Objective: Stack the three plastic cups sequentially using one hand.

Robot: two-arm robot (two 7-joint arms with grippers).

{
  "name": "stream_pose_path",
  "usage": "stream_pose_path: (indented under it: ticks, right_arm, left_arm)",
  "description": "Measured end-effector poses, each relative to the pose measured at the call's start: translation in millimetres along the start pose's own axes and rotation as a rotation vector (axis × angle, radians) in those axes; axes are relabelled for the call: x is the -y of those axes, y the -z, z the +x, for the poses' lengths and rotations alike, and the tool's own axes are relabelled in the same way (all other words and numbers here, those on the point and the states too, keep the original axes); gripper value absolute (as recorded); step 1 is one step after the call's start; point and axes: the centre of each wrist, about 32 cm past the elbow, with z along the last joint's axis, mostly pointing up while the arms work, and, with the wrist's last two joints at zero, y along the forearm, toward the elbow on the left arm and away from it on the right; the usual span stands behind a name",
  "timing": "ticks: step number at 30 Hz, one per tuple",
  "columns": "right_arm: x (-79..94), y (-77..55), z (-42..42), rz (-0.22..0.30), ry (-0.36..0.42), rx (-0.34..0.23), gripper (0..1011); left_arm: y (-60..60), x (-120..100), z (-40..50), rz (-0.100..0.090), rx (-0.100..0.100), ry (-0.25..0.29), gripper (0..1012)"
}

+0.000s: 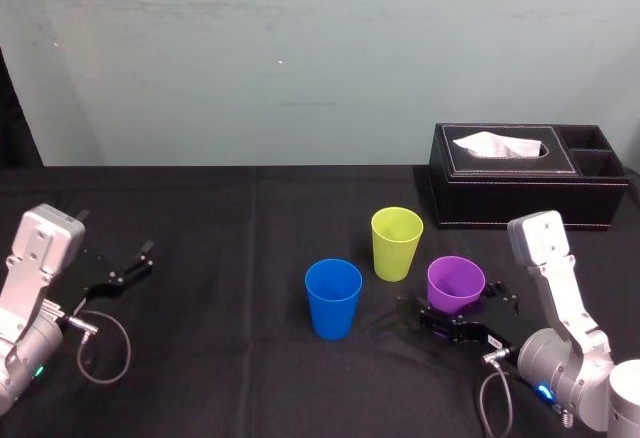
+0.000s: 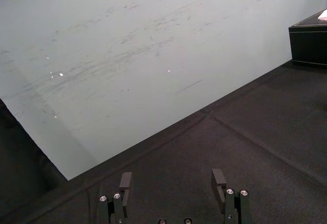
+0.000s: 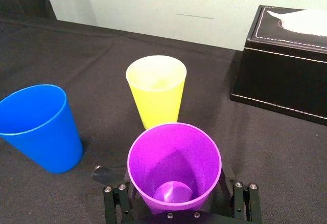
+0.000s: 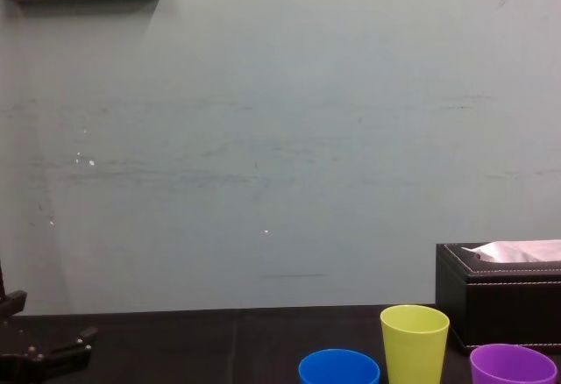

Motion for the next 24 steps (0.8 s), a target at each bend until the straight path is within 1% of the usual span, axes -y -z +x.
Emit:
stream_pose_path:
  ticks: [3, 9, 10, 11, 13, 16, 24]
  right_arm:
    - [0.0, 0.1, -0.1, 0.0, 0.0, 0.0, 994]
    - [0.1, 0.0, -0.3, -0.001, -0.001, 0.0, 863]
    - [0.1, 0.0, -0.3, -0.001, -0.001, 0.0, 824]
    - [0.1, 0.0, -0.3, -0.001, -0.001, 0.0, 814]
    - [0.1, 0.0, -0.3, -0.001, -0.001, 0.0, 744]
    - [0.2, -0.1, -0.4, -0.001, -0.001, 0.0, 719]
    - [0.2, -0.2, -0.4, -0.001, 0.0, 0.0, 716]
  left_arm:
    - [0.0, 0.0, 0.0, 0.0, 0.0, 0.0, 1000]
    - [0.0, 0.0, 0.0, 0.0, 0.0, 0.0, 1000]
    - [0.0, 0.0, 0.0, 0.0, 0.0, 0.0, 1000]
    - [0.0, 0.0, 0.0, 0.0, 0.0, 0.0, 1000]
    - [0.0, 0.0, 0.0, 0.0, 0.0, 0.0, 1000]
    - [0.0, 0.0, 0.0, 0.0, 0.0, 0.0, 1000]
    - [0.0, 0.0, 0.0, 0.0, 0.0, 0.0, 1000]
